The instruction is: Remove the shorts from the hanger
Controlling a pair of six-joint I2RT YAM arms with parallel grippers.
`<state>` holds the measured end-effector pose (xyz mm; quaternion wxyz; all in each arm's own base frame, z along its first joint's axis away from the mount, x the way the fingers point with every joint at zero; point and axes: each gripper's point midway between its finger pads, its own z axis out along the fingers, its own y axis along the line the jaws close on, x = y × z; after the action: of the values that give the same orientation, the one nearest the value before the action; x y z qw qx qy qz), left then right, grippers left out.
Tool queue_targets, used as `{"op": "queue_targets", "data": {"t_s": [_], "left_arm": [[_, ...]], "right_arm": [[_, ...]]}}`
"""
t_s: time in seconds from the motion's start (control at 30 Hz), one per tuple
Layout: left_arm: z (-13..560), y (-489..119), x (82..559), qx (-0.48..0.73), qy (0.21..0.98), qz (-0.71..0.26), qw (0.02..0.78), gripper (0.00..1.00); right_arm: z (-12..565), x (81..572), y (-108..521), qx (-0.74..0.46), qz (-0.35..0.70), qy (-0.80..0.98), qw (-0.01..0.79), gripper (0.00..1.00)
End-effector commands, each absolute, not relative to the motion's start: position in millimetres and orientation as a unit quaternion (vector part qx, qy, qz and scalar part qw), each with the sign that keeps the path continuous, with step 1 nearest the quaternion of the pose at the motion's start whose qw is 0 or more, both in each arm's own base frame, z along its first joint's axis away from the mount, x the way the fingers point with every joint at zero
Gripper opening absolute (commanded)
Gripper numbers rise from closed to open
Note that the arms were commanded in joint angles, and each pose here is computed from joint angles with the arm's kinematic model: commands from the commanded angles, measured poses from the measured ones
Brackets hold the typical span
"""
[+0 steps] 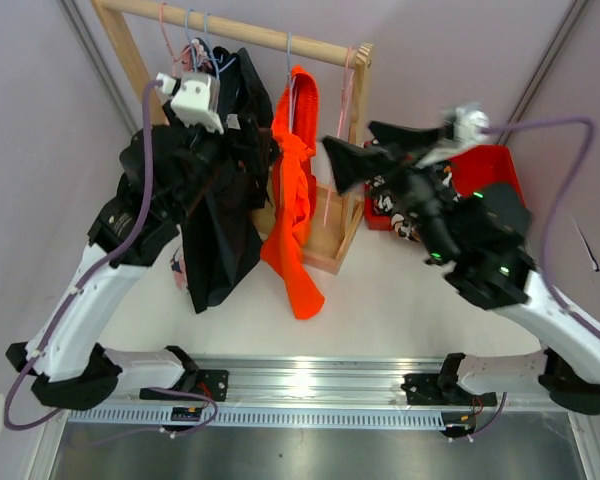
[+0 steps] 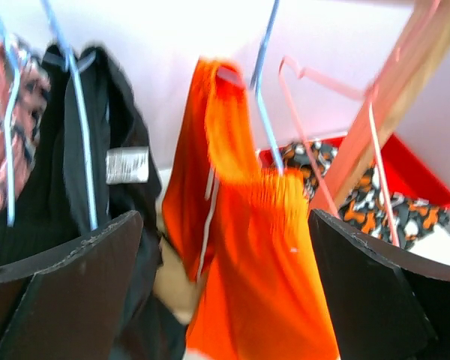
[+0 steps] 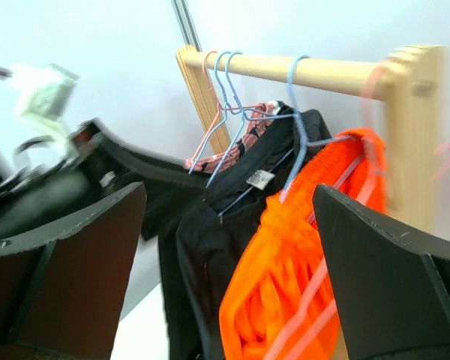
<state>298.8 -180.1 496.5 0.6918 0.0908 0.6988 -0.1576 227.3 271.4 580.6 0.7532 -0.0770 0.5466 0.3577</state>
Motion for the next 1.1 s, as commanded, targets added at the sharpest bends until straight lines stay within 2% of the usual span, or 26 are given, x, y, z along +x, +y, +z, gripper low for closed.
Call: {"op": "queue_targets", "data": {"t_s": [0.0,0.03,0.07,0.13,0.17,0.2,0.27,0.33,0.57,0.63,0.67,0.73,0.77,1.07], "left_arm": [[529,-197,313,0.11,0.667,-0.202,0.709,0.99],[537,-198,319,0.102,0.663,-0.21,0.712,0.99],[524,-213,334,0.115,0.675,-0.215,0.696,0.99],[540,-219,341,0.112,0.665,-0.228,0.702,0.99],[524,-234,357,0.122,0.68,-0.229,0.686,0.99],[543,-235,357,0.119,0.665,-0.237,0.698,0.99],[524,-252,378,0.125,0.685,-0.236,0.678,0.99],[538,-254,382,0.122,0.676,-0.239,0.686,0.99],[509,-258,407,0.109,0.704,-0.206,0.671,0.99],[506,-254,406,0.1,0.708,-0.203,0.669,0.93],[489,-256,409,0.101,0.72,-0.197,0.657,0.87],[481,-253,406,0.097,0.725,-0.195,0.653,0.85],[472,-255,408,0.097,0.727,-0.195,0.652,0.8],[456,-254,417,0.095,0.739,-0.176,0.644,0.65]], "right_arm": [[575,206,233,-0.053,0.361,0.554,0.748,0.99],[580,194,209,-0.041,0.372,0.544,0.751,0.99],[565,195,205,-0.037,0.364,0.557,0.746,0.99],[550,190,188,-0.022,0.364,0.568,0.738,0.99],[540,185,174,-0.015,0.364,0.57,0.736,0.99],[532,185,166,-0.005,0.36,0.578,0.732,0.99],[514,180,152,0.001,0.353,0.591,0.725,0.98],[504,179,141,0.017,0.349,0.601,0.719,0.97],[472,169,104,0.057,0.343,0.619,0.704,0.96],[467,167,95,0.066,0.342,0.62,0.703,0.96],[464,167,93,0.067,0.339,0.624,0.701,0.95],[460,166,89,0.07,0.334,0.627,0.7,0.95],[456,166,87,0.072,0.33,0.632,0.698,0.95],[438,164,78,0.085,0.324,0.645,0.687,0.93]]}}
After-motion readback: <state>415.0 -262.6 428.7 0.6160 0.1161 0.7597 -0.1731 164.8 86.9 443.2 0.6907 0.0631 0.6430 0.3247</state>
